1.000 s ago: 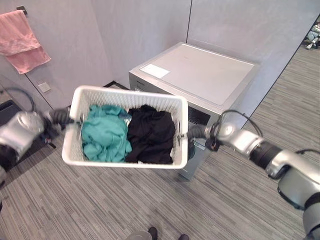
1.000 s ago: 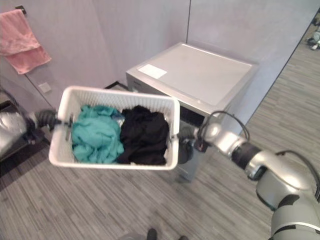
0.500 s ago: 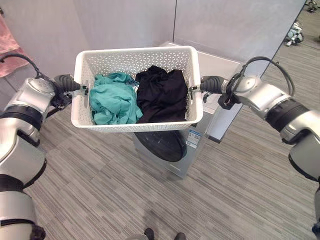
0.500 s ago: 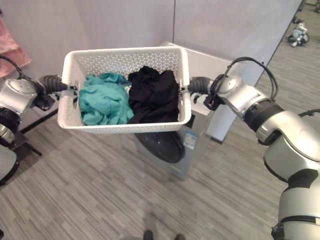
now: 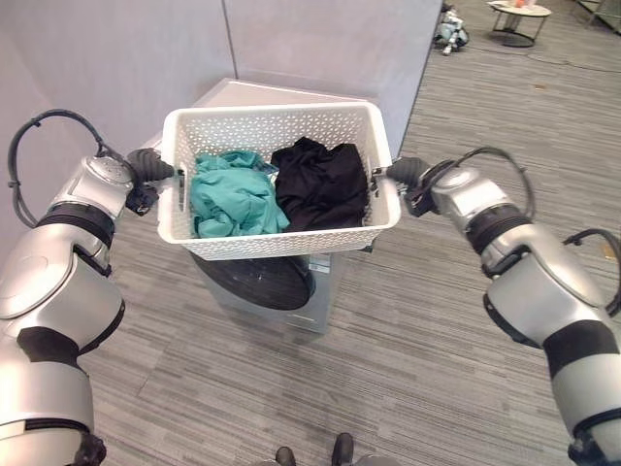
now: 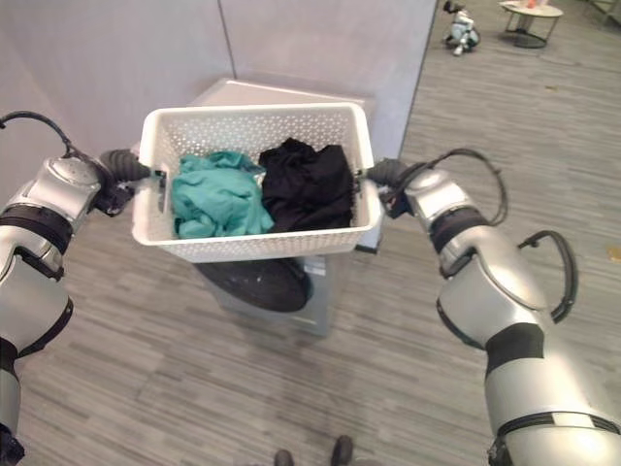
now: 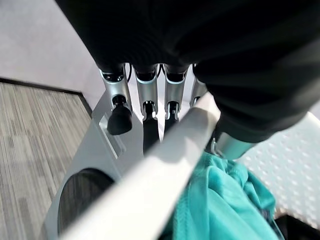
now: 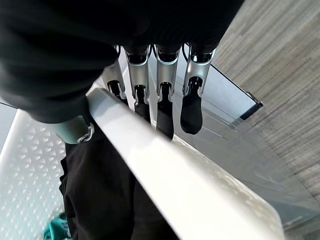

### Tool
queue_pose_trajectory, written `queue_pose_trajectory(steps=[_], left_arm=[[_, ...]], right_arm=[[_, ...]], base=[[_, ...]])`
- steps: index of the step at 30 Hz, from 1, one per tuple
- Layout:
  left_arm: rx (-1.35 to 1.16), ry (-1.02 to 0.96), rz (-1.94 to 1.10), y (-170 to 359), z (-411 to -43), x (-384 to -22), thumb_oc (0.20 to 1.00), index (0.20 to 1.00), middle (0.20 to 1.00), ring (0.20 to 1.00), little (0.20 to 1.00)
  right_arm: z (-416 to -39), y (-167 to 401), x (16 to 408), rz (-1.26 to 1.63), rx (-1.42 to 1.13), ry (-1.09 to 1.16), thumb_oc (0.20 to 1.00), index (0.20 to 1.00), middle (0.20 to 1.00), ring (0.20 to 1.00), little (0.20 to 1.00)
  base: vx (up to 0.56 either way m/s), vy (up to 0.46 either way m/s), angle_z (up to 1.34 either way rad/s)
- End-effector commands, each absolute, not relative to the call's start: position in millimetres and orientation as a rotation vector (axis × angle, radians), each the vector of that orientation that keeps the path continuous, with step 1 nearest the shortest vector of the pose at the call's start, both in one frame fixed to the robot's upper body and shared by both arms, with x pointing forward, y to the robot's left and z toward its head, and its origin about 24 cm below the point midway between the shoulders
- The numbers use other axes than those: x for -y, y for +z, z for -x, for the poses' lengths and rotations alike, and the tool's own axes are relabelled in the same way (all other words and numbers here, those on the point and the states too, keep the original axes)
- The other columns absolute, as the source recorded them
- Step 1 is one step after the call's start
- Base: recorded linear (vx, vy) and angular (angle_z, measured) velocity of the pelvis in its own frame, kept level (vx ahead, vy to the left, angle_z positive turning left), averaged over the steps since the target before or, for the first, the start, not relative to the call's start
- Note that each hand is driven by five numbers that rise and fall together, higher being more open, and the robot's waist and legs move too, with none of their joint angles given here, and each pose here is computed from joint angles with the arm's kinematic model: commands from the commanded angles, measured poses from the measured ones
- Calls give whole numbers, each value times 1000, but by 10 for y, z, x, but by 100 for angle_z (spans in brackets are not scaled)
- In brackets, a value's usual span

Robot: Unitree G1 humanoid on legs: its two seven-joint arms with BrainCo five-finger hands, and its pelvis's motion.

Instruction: Grab the laundry basket,head to the washer,open it,put in the laundry and shut it.

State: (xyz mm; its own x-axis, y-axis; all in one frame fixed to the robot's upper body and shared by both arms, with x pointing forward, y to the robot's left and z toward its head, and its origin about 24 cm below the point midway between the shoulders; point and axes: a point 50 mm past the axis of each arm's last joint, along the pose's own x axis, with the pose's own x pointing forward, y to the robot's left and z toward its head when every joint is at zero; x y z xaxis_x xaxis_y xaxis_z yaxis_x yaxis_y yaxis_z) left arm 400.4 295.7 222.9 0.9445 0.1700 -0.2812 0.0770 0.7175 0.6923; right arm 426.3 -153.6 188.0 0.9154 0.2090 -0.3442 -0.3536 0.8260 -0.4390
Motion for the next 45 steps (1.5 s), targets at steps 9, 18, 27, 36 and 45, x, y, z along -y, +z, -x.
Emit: queue_pose_trajectory(steps=[9, 18, 27, 36, 45], left_arm=[[17, 173, -784, 3457, -3969, -2785, 200, 200, 200, 200, 200], [62, 212, -794, 3660, -3895, -2833, 200, 200, 200, 200, 200], [-12, 248, -826, 3469, -3892, -2981, 200, 200, 200, 200, 200], [-31, 244, -792, 3307, -3927, -2994, 200, 200, 200, 200, 200], [-29, 191, -760, 3183, -3972, -2935, 200, 200, 200, 200, 200]], right_arm=[[-4310, 2867, 1361, 479, -1, 249, 200, 200, 200, 200, 200], [-4271, 3136, 1462, 500, 56, 228, 200, 200, 200, 200, 200], [-4271, 3083, 1349, 478, 65, 277, 200, 200, 200, 200, 200], [-4270, 3017, 1271, 499, 60, 315, 200, 200, 200, 200, 200], [-4229, 3208, 1417, 573, 95, 288, 200, 200, 200, 200, 200]], base=[[-7, -8, -21], [38, -3, -1], [47, -12, 3], [11, 12, 10], [-21, -82, 24]])
